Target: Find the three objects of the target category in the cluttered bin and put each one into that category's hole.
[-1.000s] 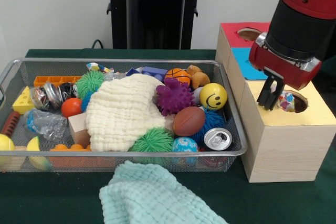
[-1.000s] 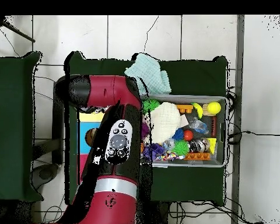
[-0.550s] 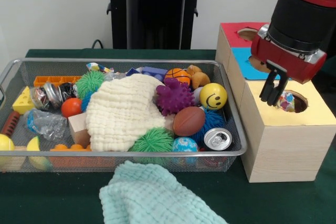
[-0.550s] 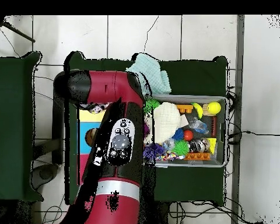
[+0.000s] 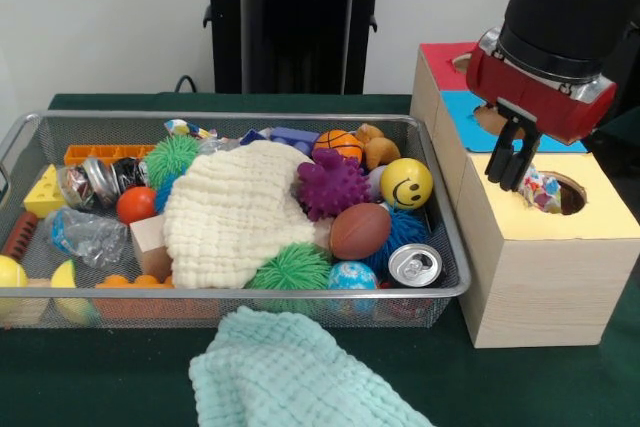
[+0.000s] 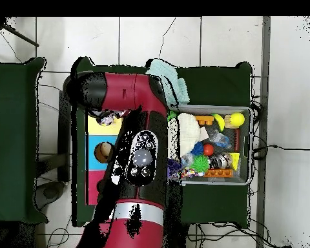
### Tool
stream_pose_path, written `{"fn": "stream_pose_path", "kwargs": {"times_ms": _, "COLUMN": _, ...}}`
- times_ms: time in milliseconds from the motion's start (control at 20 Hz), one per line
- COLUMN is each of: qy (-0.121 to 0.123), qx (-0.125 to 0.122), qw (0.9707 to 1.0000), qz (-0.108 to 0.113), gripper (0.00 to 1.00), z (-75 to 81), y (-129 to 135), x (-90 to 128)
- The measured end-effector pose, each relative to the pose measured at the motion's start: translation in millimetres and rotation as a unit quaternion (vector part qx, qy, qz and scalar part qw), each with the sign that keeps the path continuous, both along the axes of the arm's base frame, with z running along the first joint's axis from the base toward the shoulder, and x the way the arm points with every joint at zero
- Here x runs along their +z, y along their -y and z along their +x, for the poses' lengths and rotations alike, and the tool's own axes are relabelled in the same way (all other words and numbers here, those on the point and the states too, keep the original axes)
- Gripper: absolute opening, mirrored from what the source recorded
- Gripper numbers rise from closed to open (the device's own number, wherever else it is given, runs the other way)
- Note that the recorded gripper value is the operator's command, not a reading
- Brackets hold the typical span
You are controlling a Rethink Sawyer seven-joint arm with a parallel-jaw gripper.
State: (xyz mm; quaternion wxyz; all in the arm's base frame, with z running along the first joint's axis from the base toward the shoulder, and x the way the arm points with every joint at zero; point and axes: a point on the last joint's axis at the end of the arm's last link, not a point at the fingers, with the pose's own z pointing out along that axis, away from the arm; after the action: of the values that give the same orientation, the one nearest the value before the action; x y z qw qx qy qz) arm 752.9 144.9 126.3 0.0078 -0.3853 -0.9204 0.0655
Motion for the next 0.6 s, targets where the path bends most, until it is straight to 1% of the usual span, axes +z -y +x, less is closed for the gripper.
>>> {"fn": "stream_pose_path", "kwargs": {"times_ms": 450, "qy": -0.002, "qx": 0.004, "qw": 1.0000, "qz": 0.007, "gripper": 0.00, "z": -3.0, "y": -7.4, "x": -5.7}}
{"fn": "stream_pose_path", "kwargs": {"times_ms": 600, "qy": -0.006, "qx": 0.005, "qw": 0.9999, "qz": 0.012, "gripper": 0.00, "z": -8.3, "y": -11.7, "x": -12.7}}
